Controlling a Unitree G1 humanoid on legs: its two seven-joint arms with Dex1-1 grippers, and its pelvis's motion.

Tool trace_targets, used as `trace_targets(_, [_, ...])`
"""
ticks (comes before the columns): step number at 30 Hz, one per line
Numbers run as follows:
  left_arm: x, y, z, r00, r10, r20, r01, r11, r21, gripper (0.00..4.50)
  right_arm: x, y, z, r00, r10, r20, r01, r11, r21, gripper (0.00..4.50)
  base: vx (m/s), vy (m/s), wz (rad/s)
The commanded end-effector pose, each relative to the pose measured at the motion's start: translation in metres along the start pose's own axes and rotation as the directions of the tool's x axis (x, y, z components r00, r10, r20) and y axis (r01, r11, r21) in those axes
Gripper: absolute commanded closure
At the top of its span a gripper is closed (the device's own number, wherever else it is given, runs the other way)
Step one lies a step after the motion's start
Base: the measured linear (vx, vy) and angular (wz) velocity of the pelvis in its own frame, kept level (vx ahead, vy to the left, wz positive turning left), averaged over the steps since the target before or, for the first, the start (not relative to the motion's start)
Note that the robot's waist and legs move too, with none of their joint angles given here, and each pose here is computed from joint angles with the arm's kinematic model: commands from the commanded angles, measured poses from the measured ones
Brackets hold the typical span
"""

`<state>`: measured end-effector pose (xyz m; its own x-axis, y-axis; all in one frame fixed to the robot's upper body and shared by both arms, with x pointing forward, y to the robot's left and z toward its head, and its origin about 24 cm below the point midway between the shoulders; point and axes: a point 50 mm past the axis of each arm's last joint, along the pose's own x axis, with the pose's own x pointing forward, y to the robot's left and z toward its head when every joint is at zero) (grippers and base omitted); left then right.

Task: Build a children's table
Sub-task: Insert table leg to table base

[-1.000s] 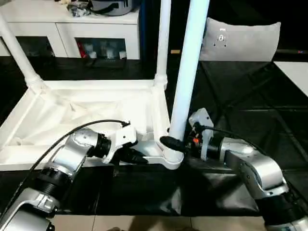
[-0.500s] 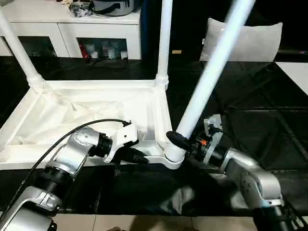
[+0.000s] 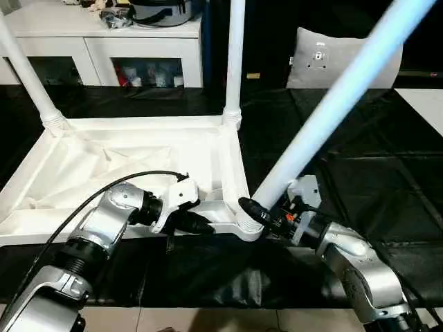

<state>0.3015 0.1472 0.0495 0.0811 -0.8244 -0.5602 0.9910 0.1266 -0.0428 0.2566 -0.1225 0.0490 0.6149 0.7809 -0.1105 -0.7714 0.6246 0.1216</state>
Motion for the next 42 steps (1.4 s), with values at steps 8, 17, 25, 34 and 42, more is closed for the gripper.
trace_targets(8, [-0.020,0.013,0.023,0.998,0.048,0.031,-0.051,0.992,0.119,4.50,-0.002,0.002,-0.047,0.894,0.163,-0.417,-0.192,0.981,-0.028,2.60,0.000,0.000,0.00])
trace_targets(17, [-0.029,0.030,0.041,0.992,0.123,0.038,-0.127,0.979,0.161,4.50,0.011,0.006,-0.050,0.854,0.239,-0.462,-0.272,0.962,-0.004,2.60,0.000,0.000,0.00])
trace_targets(25, [-0.041,0.038,0.036,0.982,0.188,0.011,-0.188,0.971,0.148,4.50,0.020,0.005,-0.044,0.904,0.187,-0.385,-0.201,0.980,0.004,2.60,-0.022,0.008,-0.03])
trace_targets(34, [-0.033,0.012,0.035,0.969,0.234,0.083,-0.236,0.972,0.017,4.50,0.030,-0.002,-0.041,0.947,-0.032,-0.319,0.034,0.999,0.002,2.60,0.041,0.025,-0.13])
trace_targets(42, [-0.019,-0.032,0.046,0.956,0.279,0.091,-0.276,0.960,-0.043,4.50,0.045,-0.008,-0.034,0.944,-0.120,-0.309,0.123,0.992,-0.007,2.60,0.077,0.006,-0.23])
